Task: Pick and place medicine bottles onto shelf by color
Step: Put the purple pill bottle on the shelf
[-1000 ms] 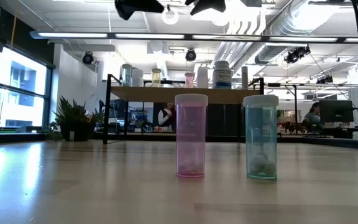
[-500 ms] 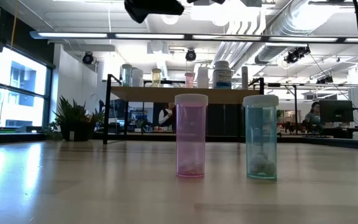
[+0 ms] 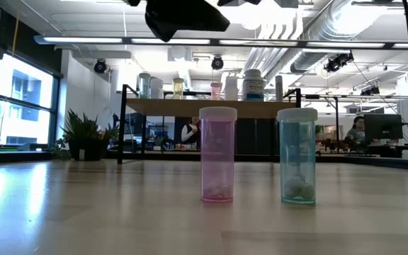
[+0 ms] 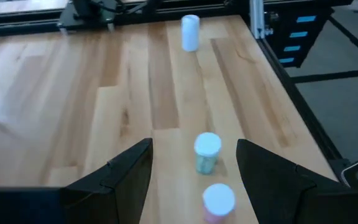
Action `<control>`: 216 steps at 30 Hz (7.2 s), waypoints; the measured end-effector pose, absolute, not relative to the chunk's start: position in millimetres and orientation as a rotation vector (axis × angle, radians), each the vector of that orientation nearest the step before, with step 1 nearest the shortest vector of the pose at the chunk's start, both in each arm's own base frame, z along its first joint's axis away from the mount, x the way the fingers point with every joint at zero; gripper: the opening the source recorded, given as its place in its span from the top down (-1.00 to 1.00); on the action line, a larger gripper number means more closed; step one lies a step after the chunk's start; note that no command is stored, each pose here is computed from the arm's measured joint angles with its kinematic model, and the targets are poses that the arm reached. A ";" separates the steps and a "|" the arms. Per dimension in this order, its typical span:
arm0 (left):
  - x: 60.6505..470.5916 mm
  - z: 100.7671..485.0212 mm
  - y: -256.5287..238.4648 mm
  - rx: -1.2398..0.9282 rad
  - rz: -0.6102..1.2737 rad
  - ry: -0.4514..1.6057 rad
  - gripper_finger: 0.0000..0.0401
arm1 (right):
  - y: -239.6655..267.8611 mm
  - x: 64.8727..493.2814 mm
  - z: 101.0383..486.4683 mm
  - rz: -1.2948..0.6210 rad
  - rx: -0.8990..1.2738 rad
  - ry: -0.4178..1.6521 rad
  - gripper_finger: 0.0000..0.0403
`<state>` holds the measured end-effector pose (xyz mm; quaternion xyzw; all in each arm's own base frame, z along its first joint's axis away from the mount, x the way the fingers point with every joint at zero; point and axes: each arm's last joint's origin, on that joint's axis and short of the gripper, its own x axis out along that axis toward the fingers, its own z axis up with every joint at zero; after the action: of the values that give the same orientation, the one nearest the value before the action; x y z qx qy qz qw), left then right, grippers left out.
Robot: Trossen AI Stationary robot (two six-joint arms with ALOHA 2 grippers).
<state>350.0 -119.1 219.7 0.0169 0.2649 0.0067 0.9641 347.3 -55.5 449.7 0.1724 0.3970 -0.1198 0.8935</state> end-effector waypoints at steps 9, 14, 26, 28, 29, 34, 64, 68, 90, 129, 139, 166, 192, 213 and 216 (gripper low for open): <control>357.4 192.3 -134.5 0.021 0.001 0.566 -0.11 | -51.6 346.2 448.0 -0.244 0.357 0.850 0.17; 359.9 178.6 -140.7 0.026 -0.011 0.584 -0.11 | -49.3 346.5 448.0 -0.243 0.365 0.851 0.17; 366.7 149.4 -146.5 0.016 -0.007 0.620 -0.11 | -48.4 346.9 447.7 -0.243 0.369 0.852 0.17; 367.8 144.2 -147.0 0.010 -0.005 0.627 -0.11 | -48.4 346.9 447.7 -0.243 0.368 0.852 0.17; 367.6 142.1 -146.9 0.009 -0.001 0.636 -0.11 | -48.4 347.0 447.6 -0.243 0.369 0.852 0.17; 369.2 131.5 -147.4 0.008 0.003 0.653 -0.11 | -48.4 347.0 447.6 -0.243 0.368 0.852 0.17; 368.4 133.8 -146.6 0.017 -0.004 0.659 0.41 | -48.4 346.7 447.3 -0.243 0.367 0.857 0.17; 366.1 143.3 -141.5 0.039 -0.003 0.671 0.43 | -48.3 346.4 447.1 -0.242 0.364 0.860 0.17; 349.4 234.8 -30.8 0.099 0.218 0.630 0.43 | -90.0 337.3 448.3 -0.612 0.146 0.836 0.17; 238.1 368.3 179.2 0.061 0.875 0.257 0.43 | -142.1 318.6 448.5 -0.689 0.073 0.885 0.17; 254.8 330.2 203.4 -0.106 0.860 0.356 0.43 | -148.5 316.4 449.0 -0.695 0.056 0.886 0.17; 274.4 286.3 218.3 -0.228 0.883 0.481 0.43 | -169.8 306.6 449.9 -0.760 0.088 0.872 0.17; 310.2 317.5 158.1 -0.128 0.564 0.598 0.43 | -170.0 306.5 449.9 -0.763 0.093 0.870 0.17; 339.2 279.9 151.9 -0.127 0.644 0.686 0.43 | -169.8 306.2 449.6 -0.763 0.093 0.875 0.17; 338.6 280.2 153.9 -0.129 0.649 0.682 0.43 | -169.7 306.1 449.5 -0.762 0.093 0.877 0.17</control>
<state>338.6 153.9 280.2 -0.0621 0.3282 0.3126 0.8892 306.1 -169.7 449.5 0.0441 0.4143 -0.3599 0.8348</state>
